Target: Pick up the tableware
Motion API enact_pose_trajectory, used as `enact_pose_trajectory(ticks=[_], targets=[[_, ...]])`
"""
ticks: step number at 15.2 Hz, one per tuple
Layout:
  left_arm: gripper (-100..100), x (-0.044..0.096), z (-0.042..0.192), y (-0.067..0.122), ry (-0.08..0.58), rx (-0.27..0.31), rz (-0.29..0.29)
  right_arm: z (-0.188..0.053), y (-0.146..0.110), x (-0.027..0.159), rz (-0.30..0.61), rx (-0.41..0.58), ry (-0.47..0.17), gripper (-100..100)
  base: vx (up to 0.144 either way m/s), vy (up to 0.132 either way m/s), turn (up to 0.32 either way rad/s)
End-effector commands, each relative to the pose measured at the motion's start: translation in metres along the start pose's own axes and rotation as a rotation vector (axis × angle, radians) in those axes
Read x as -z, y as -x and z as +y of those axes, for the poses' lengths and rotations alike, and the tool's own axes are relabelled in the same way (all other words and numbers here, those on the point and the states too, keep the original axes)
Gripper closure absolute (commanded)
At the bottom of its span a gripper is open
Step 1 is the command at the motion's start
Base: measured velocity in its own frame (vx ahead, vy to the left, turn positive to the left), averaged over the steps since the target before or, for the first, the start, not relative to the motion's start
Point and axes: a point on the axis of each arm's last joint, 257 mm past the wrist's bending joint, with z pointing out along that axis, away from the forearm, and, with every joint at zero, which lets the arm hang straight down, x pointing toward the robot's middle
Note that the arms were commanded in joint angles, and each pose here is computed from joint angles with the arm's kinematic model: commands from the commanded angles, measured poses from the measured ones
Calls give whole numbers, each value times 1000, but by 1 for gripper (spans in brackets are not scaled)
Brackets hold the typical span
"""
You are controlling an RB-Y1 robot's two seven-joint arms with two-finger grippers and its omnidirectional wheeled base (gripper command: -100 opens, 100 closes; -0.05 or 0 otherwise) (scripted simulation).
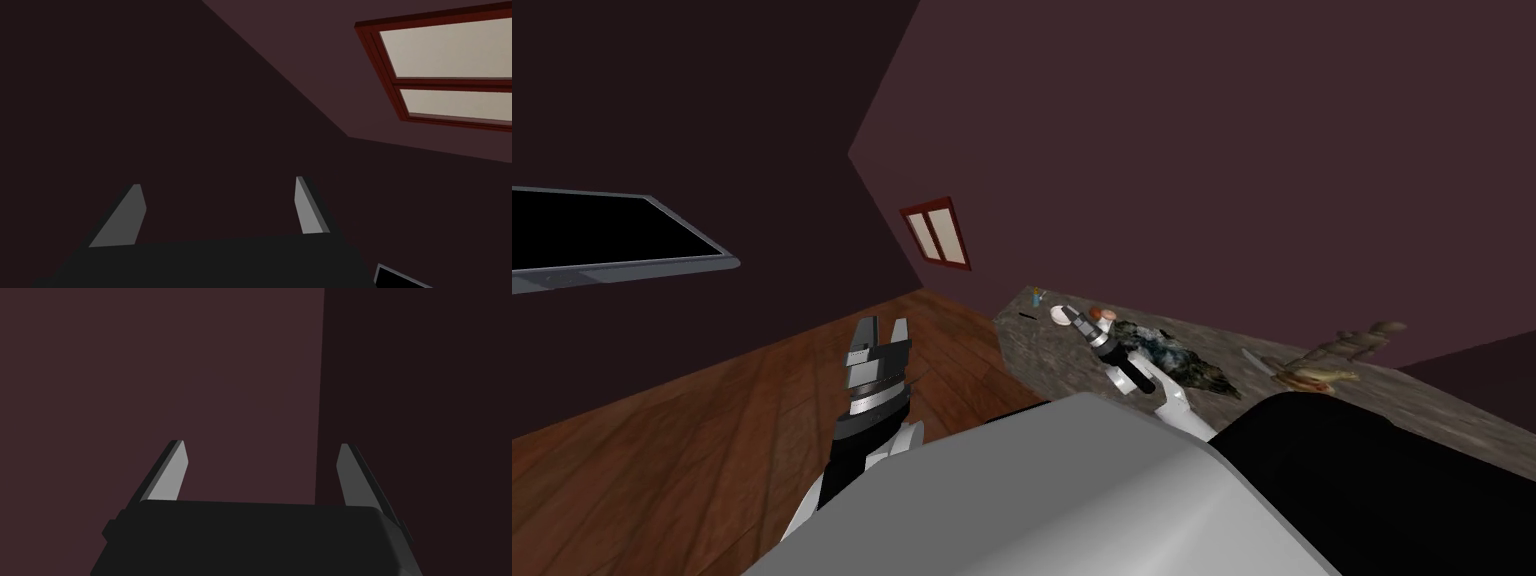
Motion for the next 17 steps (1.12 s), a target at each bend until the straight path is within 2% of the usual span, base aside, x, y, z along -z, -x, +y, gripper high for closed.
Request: enact_pose_trajectory(ticks=[1,2,3,5,6,8,9,11,12,13,14,16,17], targets=[[0,0,0,0,0,0,0,-13,-10,7,65,37,-17,-100,21,13,90],[0,0,0,0,0,0,0,-14,-10,8,82,48,-13,-100,22,13,101],[0,0,0,0,0,0,0,-26,-19,15,125,72,-32,-100,31,13,144],[0,0,0,0,0,0,0,-26,-19,15,150,89,-25,-100,33,10,77],[0,0,0,0,0,0,0,-40,-27,24,202,118,-43,-100,28,15,94],[0,0,0,0,0,0,0,-40,-26,25,219,131,-38,-100,23,13,73],[0,0,0,0,0,0,0,-54,-33,34,273,162,-56,-100,23,14,91],[0,0,0,0,0,0,0,-54,-32,35,290,174,-51,-100,23,14,76],[0,0,0,0,0,0,0,-68,-38,46,345,206,-69,-100,23,15,98],[0,0,0,0,0,0,0,-69,-37,46,361,218,-65,-100,26,15,117],[0,0,0,0,0,0,0,-82,-43,58,409,244,-85,-100,30,23,150],[0,0,0,0,0,0,0,-83,-40,59,432,262,-79,-100,29,18,81],[0,0,0,0,0,0,0,-97,-44,72,488,294,-96,-100,27,13,107]])
